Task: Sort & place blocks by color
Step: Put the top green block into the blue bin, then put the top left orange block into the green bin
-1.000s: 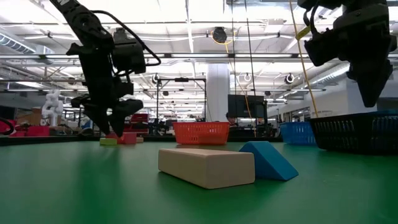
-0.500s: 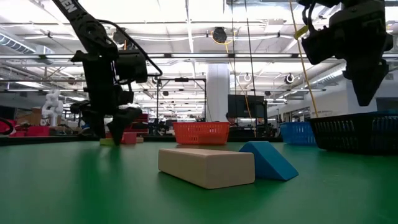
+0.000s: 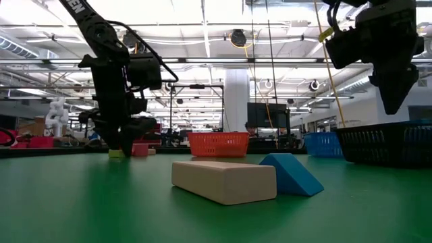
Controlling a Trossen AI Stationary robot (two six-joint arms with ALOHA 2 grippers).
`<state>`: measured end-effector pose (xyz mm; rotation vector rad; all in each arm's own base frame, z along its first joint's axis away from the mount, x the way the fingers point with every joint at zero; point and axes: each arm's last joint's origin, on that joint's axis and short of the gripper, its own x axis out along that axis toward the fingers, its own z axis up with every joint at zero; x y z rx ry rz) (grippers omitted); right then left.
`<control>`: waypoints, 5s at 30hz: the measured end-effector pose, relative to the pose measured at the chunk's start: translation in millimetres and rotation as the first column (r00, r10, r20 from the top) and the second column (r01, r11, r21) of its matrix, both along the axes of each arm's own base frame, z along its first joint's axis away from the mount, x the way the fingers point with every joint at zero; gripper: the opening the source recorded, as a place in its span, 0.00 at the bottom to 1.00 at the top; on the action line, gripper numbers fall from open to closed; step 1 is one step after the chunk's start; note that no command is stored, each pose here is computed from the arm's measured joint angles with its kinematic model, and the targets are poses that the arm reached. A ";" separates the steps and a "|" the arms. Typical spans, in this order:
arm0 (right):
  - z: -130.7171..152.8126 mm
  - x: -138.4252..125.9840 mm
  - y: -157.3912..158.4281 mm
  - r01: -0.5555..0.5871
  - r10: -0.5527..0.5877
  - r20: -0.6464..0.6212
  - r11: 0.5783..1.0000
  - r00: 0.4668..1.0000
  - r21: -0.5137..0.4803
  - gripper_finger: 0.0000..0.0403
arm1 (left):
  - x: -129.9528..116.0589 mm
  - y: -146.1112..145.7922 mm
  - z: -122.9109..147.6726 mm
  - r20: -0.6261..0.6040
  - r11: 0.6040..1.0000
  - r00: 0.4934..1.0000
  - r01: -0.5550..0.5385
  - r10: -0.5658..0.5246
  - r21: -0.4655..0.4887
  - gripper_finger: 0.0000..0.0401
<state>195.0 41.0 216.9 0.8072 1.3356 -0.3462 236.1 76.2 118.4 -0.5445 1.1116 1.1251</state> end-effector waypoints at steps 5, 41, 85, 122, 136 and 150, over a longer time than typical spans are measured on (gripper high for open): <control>3.9 8.6 4.1 -0.017 0.008 0.079 0.992 0.997 0.121 0.58 | 4.9 -11.0 16.2 0.070 0.996 0.994 0.082 -0.080 -0.023 0.33; 25.3 103.6 -38.3 0.105 -0.217 0.770 0.976 0.601 0.193 0.58 | 56.0 -131.4 114.4 0.146 0.314 0.306 0.625 -0.941 0.714 0.33; -23.0 136.8 -73.0 0.212 -0.147 0.808 0.977 0.571 0.028 0.10 | 75.4 -122.2 101.6 0.095 0.293 0.352 0.566 -0.931 0.770 0.67; 15.9 -22.3 -142.5 0.420 -0.391 0.171 0.744 0.904 -0.519 0.13 | 7.8 15.0 52.5 -0.061 0.903 0.966 0.257 -0.252 0.344 0.56; 14.7 -28.8 -148.2 0.376 -0.373 0.119 0.753 0.920 -0.540 0.38 | -27.6 52.4 43.5 -0.123 0.984 0.984 0.140 -0.127 0.106 0.56; 14.7 -28.7 -148.2 0.355 -0.354 0.112 0.759 0.929 -0.546 0.52 | -36.5 68.8 43.5 -0.032 0.996 0.995 0.090 -0.090 0.009 0.56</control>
